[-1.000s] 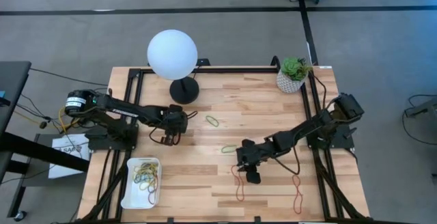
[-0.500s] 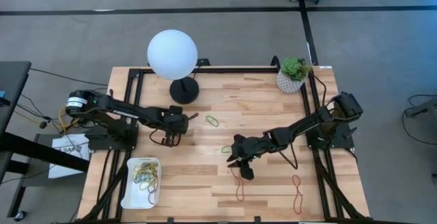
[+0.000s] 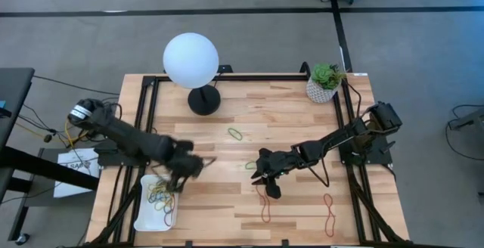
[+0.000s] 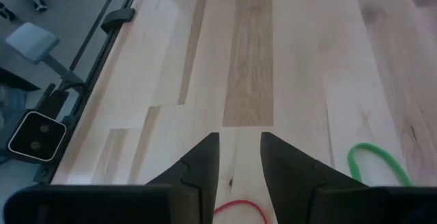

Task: Pick and place items into bin
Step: Put the top red rubber band into the white bin

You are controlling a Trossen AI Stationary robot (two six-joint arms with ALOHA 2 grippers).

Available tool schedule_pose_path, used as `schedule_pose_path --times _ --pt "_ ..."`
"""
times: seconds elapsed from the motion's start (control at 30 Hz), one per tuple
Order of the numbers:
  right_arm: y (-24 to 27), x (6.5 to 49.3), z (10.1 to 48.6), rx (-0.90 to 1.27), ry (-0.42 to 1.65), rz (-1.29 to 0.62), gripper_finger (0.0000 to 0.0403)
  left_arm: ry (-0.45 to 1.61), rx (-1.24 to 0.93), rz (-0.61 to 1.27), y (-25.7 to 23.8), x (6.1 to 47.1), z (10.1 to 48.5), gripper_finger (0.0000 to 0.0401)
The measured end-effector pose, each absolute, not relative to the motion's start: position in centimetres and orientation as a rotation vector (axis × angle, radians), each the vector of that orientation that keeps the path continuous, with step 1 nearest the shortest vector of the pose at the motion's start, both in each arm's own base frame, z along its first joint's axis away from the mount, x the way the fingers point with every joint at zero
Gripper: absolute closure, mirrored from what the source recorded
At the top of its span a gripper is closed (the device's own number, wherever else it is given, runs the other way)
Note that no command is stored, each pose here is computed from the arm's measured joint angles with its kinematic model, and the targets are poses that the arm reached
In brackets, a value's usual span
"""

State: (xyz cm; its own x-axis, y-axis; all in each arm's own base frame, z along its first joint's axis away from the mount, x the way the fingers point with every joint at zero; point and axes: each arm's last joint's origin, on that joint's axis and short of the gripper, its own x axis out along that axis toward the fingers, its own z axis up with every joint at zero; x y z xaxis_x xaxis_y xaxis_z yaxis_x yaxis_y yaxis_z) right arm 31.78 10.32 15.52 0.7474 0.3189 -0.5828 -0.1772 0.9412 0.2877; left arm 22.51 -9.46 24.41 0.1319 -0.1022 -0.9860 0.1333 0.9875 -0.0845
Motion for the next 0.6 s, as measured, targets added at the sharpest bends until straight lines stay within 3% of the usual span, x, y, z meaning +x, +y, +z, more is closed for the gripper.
schedule_pose_path --times 0.17,0.6 --pt "10.8 31.6 15.5 0.216 0.677 0.288 0.0301 1.538 -0.138 -0.155 -14.1 19.6 25.8 0.0401" --pt "11.5 31.4 15.5 0.208 0.679 0.311 0.0301 1.610 -0.135 -0.021 -19.9 12.3 24.0 0.0401"
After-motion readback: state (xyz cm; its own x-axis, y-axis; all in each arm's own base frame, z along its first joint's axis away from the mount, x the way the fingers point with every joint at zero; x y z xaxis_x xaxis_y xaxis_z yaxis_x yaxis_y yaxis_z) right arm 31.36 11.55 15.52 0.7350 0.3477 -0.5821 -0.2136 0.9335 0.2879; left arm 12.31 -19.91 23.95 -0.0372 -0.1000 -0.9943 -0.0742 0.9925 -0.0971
